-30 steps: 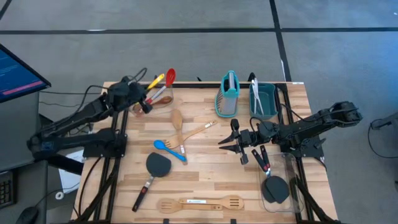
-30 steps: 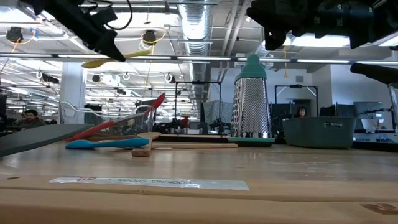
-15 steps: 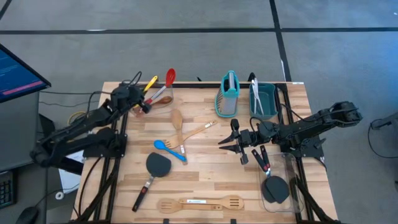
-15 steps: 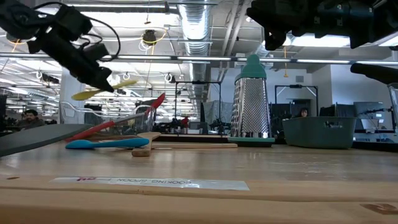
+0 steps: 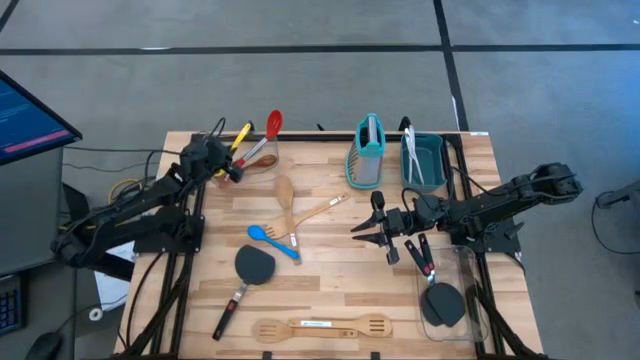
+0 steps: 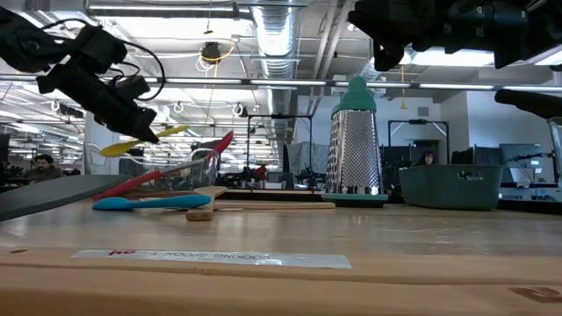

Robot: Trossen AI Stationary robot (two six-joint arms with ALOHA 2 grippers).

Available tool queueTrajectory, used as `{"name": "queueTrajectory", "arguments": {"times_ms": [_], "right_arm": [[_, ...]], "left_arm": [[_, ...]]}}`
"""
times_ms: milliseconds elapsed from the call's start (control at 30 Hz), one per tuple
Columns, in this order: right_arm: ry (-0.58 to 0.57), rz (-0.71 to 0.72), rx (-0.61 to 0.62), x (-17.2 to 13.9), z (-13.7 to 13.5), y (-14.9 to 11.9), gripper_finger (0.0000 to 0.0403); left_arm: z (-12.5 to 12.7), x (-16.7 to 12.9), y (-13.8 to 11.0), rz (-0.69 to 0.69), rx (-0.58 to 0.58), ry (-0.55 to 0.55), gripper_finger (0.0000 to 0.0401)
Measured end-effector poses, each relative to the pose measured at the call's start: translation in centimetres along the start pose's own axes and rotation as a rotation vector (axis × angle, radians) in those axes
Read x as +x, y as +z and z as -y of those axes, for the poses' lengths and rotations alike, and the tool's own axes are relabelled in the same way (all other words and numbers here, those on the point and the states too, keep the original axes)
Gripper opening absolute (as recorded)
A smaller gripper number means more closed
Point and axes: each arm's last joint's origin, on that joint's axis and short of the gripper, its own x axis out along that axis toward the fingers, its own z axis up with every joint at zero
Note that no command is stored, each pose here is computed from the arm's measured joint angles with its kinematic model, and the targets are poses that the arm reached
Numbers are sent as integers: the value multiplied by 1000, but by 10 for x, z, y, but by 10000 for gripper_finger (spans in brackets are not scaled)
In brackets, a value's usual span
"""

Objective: Pick & Place Kitchen Items
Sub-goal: Put the yellow spoon into the left transparent bin, then put the black turner spatula into the right transparent bin

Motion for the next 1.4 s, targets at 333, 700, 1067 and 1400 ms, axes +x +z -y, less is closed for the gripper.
{"name": "queueTrajectory", "arguments": {"times_ms": [333, 700, 1067, 1400], "right_arm": [[0, 0, 0, 0, 0, 0, 70], [0, 0, 0, 0, 0, 0, 70], [-1, 0, 0, 0, 0, 0, 70], [-1, 0, 0, 0, 0, 0, 70]], "left_arm": [[7, 22, -15, -127, 6, 2, 5], [9, 29, -20, -159, 11, 6, 6], [9, 29, -20, -157, 9, 7, 73], [8, 28, -18, -147, -43, 39, 114]]}}
